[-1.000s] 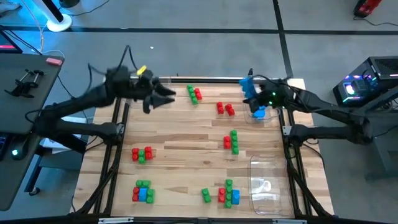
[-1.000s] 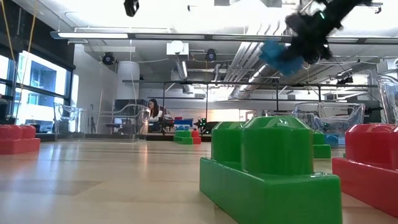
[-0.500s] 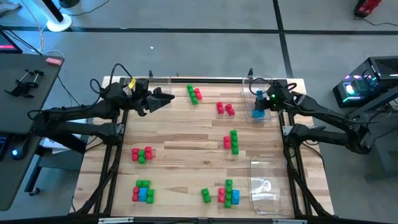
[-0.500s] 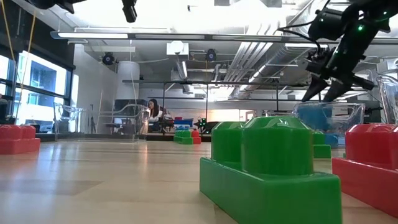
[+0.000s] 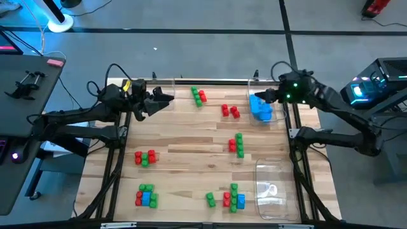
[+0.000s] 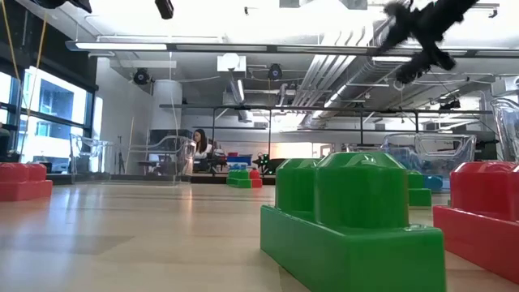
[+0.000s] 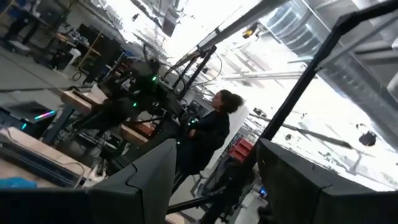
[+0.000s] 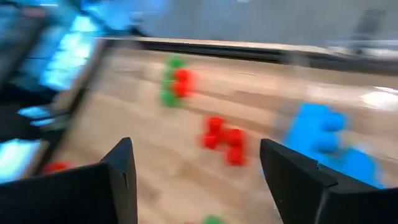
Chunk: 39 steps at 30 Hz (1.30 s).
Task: Sort blocks
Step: Put the blue game piece into the top right transparent bin
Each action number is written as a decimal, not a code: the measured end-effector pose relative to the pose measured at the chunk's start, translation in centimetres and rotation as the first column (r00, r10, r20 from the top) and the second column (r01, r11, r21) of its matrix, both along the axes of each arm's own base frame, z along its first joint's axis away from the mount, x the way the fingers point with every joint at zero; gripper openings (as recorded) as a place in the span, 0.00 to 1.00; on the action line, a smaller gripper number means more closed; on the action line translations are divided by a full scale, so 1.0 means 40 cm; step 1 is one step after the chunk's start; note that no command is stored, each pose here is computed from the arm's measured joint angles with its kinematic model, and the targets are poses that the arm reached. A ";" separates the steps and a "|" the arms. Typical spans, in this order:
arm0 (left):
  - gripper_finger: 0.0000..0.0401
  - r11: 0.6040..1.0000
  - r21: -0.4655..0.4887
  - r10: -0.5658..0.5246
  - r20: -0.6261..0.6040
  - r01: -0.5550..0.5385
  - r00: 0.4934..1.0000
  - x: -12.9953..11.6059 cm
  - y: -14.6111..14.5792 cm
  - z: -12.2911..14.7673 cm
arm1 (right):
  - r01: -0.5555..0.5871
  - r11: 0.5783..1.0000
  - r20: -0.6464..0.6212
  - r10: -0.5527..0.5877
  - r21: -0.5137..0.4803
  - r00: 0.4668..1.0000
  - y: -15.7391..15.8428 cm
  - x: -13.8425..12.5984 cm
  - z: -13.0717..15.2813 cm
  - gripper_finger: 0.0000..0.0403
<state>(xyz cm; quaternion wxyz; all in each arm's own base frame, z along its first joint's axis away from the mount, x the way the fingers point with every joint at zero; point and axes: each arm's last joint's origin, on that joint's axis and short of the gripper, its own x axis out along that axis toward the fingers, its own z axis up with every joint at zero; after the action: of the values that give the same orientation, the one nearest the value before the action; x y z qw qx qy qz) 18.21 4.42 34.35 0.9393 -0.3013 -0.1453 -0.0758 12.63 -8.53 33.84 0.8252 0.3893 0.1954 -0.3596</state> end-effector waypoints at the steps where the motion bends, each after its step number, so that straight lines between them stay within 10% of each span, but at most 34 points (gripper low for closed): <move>1: 0.53 1.000 0.007 -0.004 -0.001 0.004 1.000 0.000 0.000 0.000 | -0.039 0.999 0.043 0.039 0.000 0.998 0.008 0.007 0.016 0.55; 11: 0.53 0.963 -0.186 -0.238 -0.241 0.196 0.941 0.016 -0.027 -0.058 | -0.423 0.906 0.310 0.403 -0.002 0.861 0.122 0.207 -0.015 0.56; 17: 0.50 0.791 -0.558 -0.594 -0.601 0.252 0.535 -0.017 -0.182 -0.170 | -0.575 0.810 0.247 0.584 -0.117 0.773 0.177 0.316 -0.066 0.56; 22: 0.47 0.765 -0.637 -0.641 -0.738 0.095 0.211 -0.096 -0.330 -0.225 | -0.594 0.785 0.217 0.619 -0.175 0.754 0.172 0.327 -0.071 0.56; 30: 0.37 0.749 -0.659 -0.648 -0.751 -0.075 0.131 -0.152 -0.513 -0.274 | -0.593 0.770 0.194 0.635 -0.234 0.748 0.133 0.315 -0.062 0.56; 39: 0.02 0.840 -0.528 -0.534 -0.845 -0.124 -0.018 -0.101 -0.654 -0.310 | -0.593 0.768 0.185 0.637 -0.242 0.749 0.097 0.308 -0.064 0.56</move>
<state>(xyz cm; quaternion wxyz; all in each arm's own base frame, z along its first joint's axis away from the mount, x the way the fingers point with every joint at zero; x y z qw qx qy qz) 14.17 -21.74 21.97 0.6379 -0.4960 0.5872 0.0480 24.95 -4.64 31.30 0.9452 0.2751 0.1736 -0.0286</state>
